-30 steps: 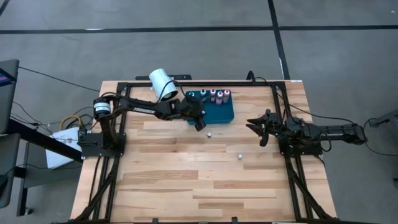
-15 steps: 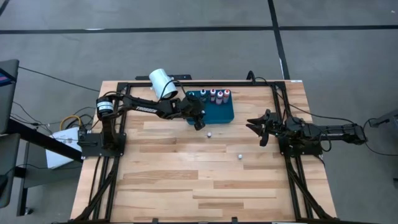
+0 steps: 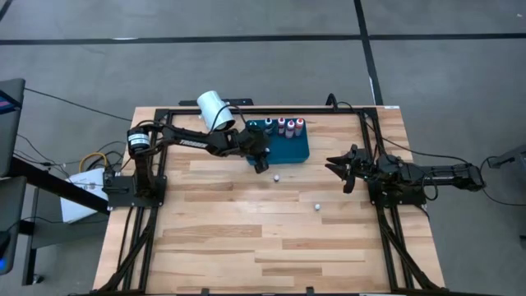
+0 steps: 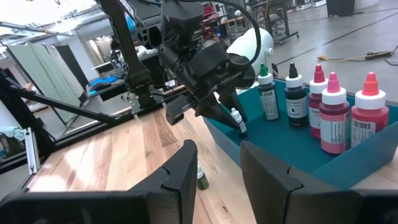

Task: Pick & Place food coloring
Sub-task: Put the small dark green food coloring bottle into the blue bin

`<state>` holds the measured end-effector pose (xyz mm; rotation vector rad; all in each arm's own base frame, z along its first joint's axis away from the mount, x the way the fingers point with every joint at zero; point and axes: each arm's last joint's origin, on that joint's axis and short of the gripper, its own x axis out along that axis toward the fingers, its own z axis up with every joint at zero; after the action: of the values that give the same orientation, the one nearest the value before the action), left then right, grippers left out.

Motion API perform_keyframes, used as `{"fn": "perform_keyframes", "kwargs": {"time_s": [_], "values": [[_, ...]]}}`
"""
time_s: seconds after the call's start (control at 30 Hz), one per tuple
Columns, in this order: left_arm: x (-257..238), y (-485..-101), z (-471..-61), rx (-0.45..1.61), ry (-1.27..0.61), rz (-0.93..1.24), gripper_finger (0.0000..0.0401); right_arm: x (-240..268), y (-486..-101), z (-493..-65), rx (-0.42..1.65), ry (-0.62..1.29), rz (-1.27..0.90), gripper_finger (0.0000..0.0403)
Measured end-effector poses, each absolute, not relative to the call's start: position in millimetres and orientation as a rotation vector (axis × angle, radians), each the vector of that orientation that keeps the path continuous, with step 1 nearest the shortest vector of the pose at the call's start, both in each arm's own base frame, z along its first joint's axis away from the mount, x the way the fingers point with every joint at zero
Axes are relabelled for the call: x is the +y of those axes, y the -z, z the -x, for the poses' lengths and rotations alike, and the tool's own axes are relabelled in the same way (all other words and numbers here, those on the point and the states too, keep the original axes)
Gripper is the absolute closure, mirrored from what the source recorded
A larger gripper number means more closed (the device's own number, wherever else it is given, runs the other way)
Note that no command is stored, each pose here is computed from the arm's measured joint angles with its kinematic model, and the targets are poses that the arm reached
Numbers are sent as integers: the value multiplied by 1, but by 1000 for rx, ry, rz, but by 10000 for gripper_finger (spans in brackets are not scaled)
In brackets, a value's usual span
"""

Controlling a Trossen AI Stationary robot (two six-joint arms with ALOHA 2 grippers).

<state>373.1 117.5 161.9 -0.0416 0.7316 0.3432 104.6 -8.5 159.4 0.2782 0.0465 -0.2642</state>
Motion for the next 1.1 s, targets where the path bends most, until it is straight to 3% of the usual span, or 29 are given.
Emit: {"fn": "perform_keyframes", "kwargs": {"time_s": [1.1], "values": [[123,-161,-370,749,-329,33,316,-9,-159,-105,46,266,-278,292]]}}
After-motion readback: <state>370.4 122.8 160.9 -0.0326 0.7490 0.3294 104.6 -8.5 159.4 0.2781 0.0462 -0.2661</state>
